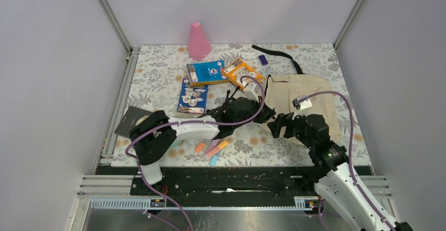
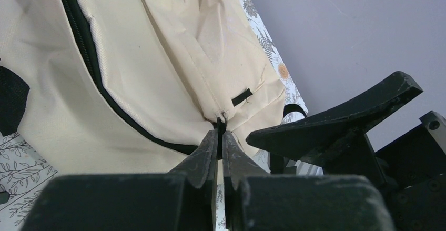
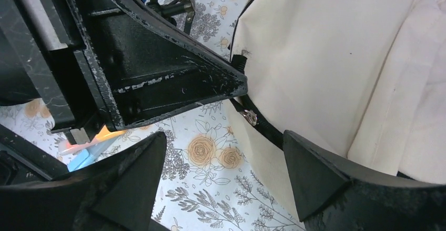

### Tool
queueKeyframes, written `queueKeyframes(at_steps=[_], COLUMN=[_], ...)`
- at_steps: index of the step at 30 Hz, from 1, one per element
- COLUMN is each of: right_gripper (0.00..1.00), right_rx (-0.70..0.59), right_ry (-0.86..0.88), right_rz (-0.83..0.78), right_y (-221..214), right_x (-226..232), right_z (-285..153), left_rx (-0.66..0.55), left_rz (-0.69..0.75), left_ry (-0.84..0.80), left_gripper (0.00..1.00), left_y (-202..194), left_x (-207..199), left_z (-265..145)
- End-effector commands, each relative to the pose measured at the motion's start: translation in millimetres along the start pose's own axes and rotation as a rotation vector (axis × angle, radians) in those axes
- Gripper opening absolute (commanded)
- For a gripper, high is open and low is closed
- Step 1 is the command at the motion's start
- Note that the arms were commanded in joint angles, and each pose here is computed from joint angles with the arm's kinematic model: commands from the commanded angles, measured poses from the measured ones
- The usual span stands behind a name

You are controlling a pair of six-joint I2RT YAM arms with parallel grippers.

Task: Pack the student bag
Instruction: Unzip the student bag at the center of the board.

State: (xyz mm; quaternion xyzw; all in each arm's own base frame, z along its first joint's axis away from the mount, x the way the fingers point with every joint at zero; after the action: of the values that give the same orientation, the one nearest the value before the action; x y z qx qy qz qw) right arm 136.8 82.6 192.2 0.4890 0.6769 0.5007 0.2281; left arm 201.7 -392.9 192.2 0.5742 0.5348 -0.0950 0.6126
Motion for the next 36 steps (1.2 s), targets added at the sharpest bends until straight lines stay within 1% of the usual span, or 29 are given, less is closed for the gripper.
queueKeyframes(at_steps=[1,7,10,14,23,25,27,28,34,35,36], right_gripper=[0.87,0.84,0.79,0.74,0.7,0.66,0.6,0.55,0.11,0.06,0.03], right_rx=[-0.038,-0.007,0.013,0.039,0.057,0.064,0.072,0.077,0.089,0.088,0.091], right_ry=[0.039,-0.06,-0.072,-0.143,-0.159,-0.164,-0.168,-0.172,-0.235,-0.243,-0.248], right_rz=[-0.078,-0.104,-0.119,-0.143,-0.188,-0.194,-0.201,-0.204,-0.205,-0.202,-0.201], right_y=[4,-2,-2,-1,-5,-5,-5,-6,-2,-1,0], right_x=[-1,-11,-12,-15,-14,-14,-15,-15,-19,-19,-20], right_z=[10,16,19,20,26,28,29,29,24,23,22], left_rx=[-0.082,-0.074,-0.076,-0.086,-0.067,-0.07,-0.079,-0.083,-0.106,-0.126,-0.136], left_rz=[-0.009,-0.021,-0.021,-0.02,-0.024,-0.026,-0.029,-0.029,-0.016,-0.017,-0.021], left_ry=[-0.129,-0.127,-0.139,-0.15,-0.2,-0.203,-0.208,-0.211,-0.188,-0.159,-0.133], left_gripper=[0.0,0.0,0.0,0.0,0.0,0.0,0.0,0.0,0.0,0.0,0.0], left_y=[30,36,40,44,47,47,49,50,53,55,57], left_x=[-30,-30,-33,-37,-46,-47,-49,-50,-49,-47,-46], left_z=[-12,-15,-16,-18,-23,-24,-26,-28,-31,-31,-30])
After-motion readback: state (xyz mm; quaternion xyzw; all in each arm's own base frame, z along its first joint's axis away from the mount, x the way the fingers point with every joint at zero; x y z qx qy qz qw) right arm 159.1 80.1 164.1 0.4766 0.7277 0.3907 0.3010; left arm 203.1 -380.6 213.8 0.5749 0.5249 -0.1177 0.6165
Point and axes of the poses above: each gripper's point midway between its finger pads, its own z axis out along the fingers, its own x axis along the line the jaws close on, y = z × x, the point moved 10 cm from there along -z, back along the fingers, and after that the axes turned 7 degrees about -z, right-handed, at the moved point
